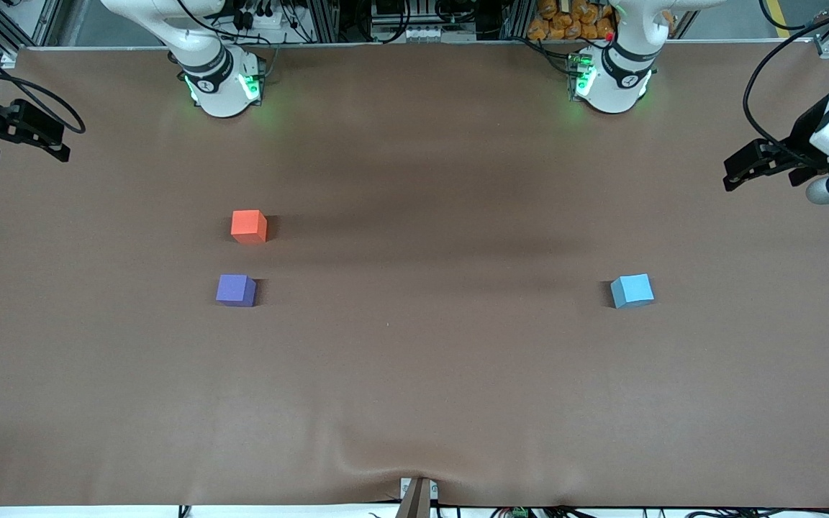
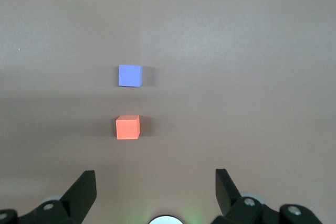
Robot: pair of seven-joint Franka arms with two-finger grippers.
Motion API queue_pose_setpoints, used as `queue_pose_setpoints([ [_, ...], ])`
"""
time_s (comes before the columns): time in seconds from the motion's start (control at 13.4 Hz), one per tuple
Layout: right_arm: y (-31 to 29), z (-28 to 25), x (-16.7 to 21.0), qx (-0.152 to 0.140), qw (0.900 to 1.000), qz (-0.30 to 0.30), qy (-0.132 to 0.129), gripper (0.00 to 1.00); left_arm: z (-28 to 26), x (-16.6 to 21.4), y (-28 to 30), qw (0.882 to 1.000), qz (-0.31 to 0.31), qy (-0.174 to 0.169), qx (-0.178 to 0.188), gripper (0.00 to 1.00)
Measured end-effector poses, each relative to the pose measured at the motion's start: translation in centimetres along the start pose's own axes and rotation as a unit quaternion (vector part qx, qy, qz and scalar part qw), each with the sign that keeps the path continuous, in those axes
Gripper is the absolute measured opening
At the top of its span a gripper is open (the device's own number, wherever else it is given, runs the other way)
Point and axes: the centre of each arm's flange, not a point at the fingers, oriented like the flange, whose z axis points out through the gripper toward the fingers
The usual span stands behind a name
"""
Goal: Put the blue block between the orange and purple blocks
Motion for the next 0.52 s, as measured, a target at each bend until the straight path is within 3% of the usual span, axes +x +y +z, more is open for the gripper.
queue_pose_setpoints([
  [0.52,0.06,0.01,-0.01,0.0,1.0,0.001,0.0,1.0,-0.8,-0.48,-0.35,1.0,-0.003,-0.008,0.001,1.0],
])
